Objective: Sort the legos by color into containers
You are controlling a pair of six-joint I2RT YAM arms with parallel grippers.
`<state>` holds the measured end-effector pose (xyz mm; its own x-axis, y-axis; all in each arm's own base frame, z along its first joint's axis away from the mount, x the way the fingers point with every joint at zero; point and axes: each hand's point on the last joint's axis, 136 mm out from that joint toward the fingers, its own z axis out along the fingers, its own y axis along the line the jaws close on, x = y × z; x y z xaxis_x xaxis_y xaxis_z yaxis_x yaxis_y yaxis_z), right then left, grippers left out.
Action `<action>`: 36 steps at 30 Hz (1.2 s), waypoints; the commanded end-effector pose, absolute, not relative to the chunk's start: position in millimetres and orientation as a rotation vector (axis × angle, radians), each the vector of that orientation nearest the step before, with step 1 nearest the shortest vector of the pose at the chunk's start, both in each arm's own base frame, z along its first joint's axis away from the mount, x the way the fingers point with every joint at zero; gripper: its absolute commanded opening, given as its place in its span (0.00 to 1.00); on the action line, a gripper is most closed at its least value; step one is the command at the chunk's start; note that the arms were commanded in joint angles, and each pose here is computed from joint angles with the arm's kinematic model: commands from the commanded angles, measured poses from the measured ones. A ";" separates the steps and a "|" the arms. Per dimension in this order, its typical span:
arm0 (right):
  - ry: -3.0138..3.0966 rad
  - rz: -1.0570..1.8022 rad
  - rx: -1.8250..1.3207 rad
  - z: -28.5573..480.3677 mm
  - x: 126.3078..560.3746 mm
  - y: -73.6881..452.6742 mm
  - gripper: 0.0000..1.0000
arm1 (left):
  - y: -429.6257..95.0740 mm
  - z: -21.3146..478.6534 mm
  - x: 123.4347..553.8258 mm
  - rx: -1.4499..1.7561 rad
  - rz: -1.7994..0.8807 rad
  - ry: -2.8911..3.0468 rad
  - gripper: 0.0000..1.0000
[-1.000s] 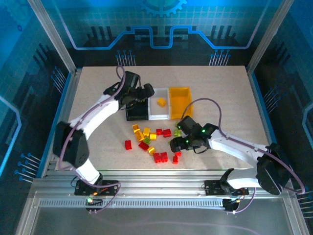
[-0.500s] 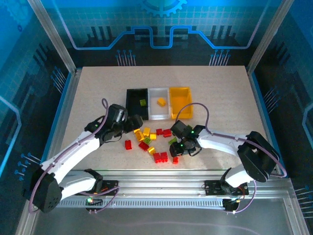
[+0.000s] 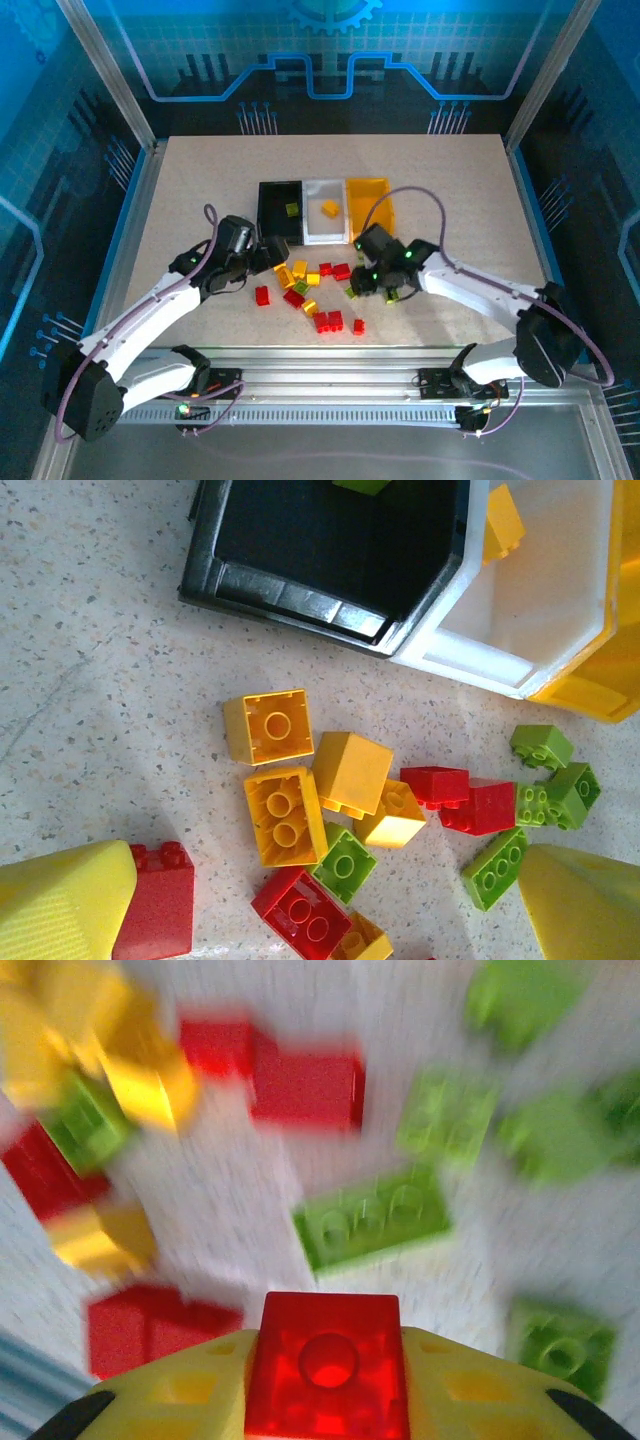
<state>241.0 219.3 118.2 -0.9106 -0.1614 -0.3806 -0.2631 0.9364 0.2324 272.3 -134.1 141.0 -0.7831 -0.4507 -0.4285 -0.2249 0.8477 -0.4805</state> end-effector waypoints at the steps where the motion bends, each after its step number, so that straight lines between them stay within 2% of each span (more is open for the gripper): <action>1: 2.633 0.295 -0.229 152.5 285.3 195.4 0.36 | -126.5 133.8 263.4 -0.532 -0.530 2.484 0.99; 4: 2.587 0.220 -0.141 156.8 331.1 180.9 0.36 | -123.3 129.0 257.3 -0.540 -0.522 2.495 0.99; 10: 2.627 0.167 -0.005 129.2 412.4 176.0 0.39 | -118.2 121.1 246.2 -0.556 -0.515 2.513 0.99; 14: 2.678 0.123 0.012 110.5 439.9 181.8 0.41 | -115.7 117.6 240.4 -0.570 -0.521 2.517 0.99; 17: 2.698 0.133 0.050 103.8 448.1 183.1 0.50 | -114.8 117.3 237.8 -0.569 -0.523 2.517 0.99; 20: 2.685 0.186 0.058 112.6 447.6 187.5 0.67 | -114.3 118.3 237.8 -0.564 -0.525 2.513 0.99; 23: 2.664 0.236 0.034 131.5 432.6 192.7 0.73 | -113.7 119.8 238.6 -0.557 -0.519 2.510 0.99; 26: 2.667 0.308 -0.027 141.9 395.0 201.6 0.77 | -112.4 120.3 238.7 -0.554 -0.511 2.506 0.99; 36: 2.869 0.397 -0.349 88.3 207.3 210.9 0.81 | -107.1 109.4 234.5 -0.590 -0.510 2.517 0.99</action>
<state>249.2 216.8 111.3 -0.9188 -0.1736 -0.3544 -0.2645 0.9374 0.2267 240.5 -113.8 117.0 -0.7840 -0.4764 -0.3980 -0.2744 0.8411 -0.4662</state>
